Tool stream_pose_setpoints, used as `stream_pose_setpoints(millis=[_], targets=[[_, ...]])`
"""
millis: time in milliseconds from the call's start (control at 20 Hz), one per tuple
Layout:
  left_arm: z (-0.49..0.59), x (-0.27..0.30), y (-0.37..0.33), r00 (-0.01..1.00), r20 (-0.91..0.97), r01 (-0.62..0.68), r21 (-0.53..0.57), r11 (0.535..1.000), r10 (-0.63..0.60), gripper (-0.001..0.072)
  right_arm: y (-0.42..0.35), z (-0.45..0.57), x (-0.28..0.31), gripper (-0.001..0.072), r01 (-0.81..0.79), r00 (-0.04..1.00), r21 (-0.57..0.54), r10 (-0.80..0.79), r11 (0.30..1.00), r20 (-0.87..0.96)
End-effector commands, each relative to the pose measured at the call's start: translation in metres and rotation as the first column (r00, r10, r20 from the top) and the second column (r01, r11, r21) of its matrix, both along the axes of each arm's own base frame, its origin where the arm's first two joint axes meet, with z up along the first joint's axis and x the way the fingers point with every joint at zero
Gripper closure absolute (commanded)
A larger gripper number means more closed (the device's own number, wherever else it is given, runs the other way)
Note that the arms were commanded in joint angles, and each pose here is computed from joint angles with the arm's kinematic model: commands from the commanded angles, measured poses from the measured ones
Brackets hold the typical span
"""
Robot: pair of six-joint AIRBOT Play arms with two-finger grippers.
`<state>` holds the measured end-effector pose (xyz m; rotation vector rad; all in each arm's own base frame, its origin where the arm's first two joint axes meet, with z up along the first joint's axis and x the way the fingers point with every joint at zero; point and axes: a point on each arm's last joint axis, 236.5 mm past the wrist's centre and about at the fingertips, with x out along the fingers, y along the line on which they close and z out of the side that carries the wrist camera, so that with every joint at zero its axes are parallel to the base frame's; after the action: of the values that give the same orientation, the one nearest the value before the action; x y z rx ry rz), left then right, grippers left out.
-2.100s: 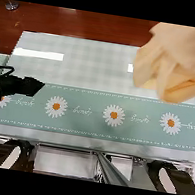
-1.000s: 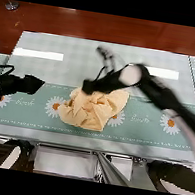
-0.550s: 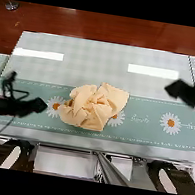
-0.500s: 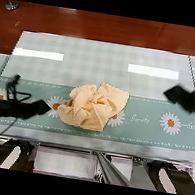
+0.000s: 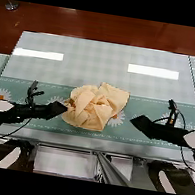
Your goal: Fold the shirts.
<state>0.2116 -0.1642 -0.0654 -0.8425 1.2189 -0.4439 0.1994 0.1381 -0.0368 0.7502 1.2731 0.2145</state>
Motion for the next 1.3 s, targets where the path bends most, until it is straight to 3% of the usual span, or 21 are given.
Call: stream_pose_setpoints(millis=[0, 50, 100, 200, 600, 1050, 1250], targets=[[-0.011, -0.003, -0.015, 0.996, 0.028, 0.079, 0.004, 0.997, -0.079, 0.0011, 0.031, -0.021, -0.013, 0.0094, -0.037, 0.996, 0.027, 0.039, 0.999, -0.074], [-0.011, 0.000, -0.015, 0.997, 0.031, 0.077, 0.012, 0.997, -0.077, 0.0044, 0.042, -0.027, -0.017, 0.0094, -0.061, 0.994, 0.035, 0.064, 0.998, -0.089], [-0.011, 0.006, -0.013, 0.997, 0.039, 0.066, 0.020, 0.998, -0.066, 0.0175, 0.055, -0.032, -0.020, 0.0094, -0.080, 0.991, 0.047, 0.085, 0.996, -0.103], [-0.006, 0.020, -0.011, 0.997, 0.064, 0.050, 0.033, 0.998, -0.052, 0.0695, 0.076, -0.040, -0.023, 0.0094, -0.084, 0.988, 0.076, 0.093, 0.994, -0.122], [0.015, 0.045, -0.011, 0.989, 0.139, 0.051, 0.042, 0.998, -0.056, 0.0689, 0.102, -0.047, -0.026, 0.0094, -0.085, 0.985, 0.125, 0.103, 0.989, -0.140], [0.015, 0.044, -0.011, 0.989, 0.139, 0.052, 0.041, 0.998, -0.057, 0.0689, 0.134, -0.023, 0.035, 0.0095, -0.150, 0.988, 0.111, 0.153, 0.982, -0.020], [0.015, 0.044, -0.012, 0.989, 0.137, 0.054, 0.040, 0.998, -0.059, 0.0689, 0.160, -0.032, 0.061, 0.0095, -0.199, 0.976, 0.109, 0.207, 0.974, -0.062]])
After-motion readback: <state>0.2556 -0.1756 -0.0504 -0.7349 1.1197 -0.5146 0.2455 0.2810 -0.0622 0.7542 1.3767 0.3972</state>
